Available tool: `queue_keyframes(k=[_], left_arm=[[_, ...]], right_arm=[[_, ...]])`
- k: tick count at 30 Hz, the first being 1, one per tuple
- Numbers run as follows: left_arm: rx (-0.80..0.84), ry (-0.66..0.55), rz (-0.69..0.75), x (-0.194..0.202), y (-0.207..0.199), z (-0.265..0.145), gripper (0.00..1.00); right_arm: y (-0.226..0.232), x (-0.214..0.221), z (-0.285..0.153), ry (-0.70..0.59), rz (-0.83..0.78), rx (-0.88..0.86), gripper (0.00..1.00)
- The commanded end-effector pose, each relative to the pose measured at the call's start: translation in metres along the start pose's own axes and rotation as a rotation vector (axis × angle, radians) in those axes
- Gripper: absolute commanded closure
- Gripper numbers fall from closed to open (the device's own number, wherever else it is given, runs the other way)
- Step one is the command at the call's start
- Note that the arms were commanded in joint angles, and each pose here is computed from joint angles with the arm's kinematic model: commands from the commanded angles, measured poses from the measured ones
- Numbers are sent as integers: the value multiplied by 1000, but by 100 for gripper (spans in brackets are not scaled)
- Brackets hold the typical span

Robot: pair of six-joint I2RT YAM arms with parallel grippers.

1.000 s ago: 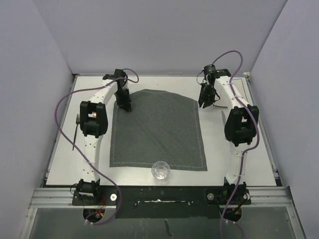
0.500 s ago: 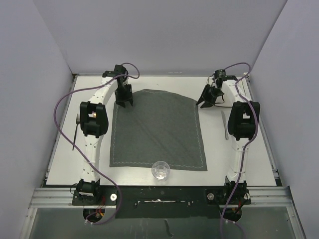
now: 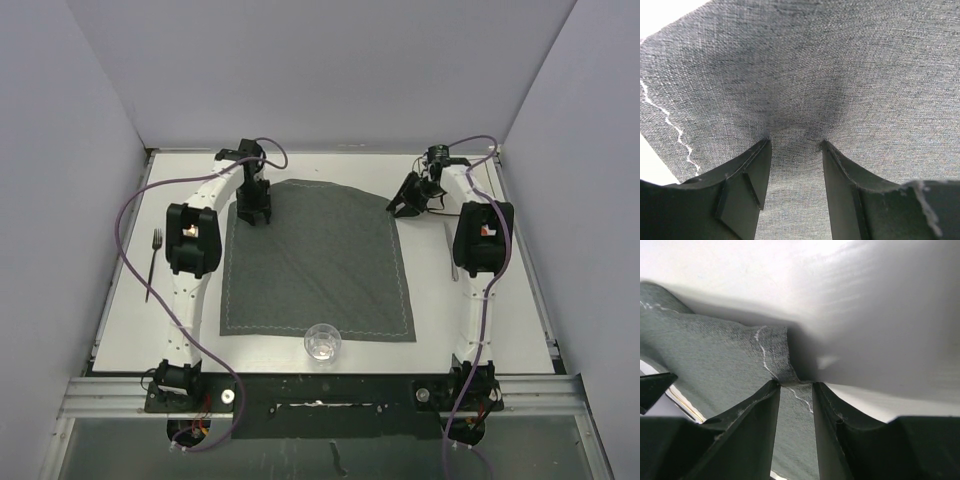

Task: Set the dinner table for one person
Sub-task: Flatten out the napkin at the center of the board.

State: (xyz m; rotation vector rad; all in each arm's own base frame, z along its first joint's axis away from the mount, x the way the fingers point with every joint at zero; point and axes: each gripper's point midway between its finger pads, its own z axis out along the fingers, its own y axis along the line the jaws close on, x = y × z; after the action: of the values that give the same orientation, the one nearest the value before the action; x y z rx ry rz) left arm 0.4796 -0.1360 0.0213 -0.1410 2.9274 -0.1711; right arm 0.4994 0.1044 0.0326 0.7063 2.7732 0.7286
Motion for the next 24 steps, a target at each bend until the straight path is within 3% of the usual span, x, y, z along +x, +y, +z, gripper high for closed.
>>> queue_keyframes(k=[1,7,24], left_arm=[[14,-103,41,-13,-16,-37,57],[11,-86,64,-5,-27,-29,57],[-7,-56,86,2,-39,-17,58]], right_arm=[[24,-30,-15,-81,2,-97,66],[21,-40,-24,-120,8,-84,66],[41,-35,9,-45,-26,-207,70]])
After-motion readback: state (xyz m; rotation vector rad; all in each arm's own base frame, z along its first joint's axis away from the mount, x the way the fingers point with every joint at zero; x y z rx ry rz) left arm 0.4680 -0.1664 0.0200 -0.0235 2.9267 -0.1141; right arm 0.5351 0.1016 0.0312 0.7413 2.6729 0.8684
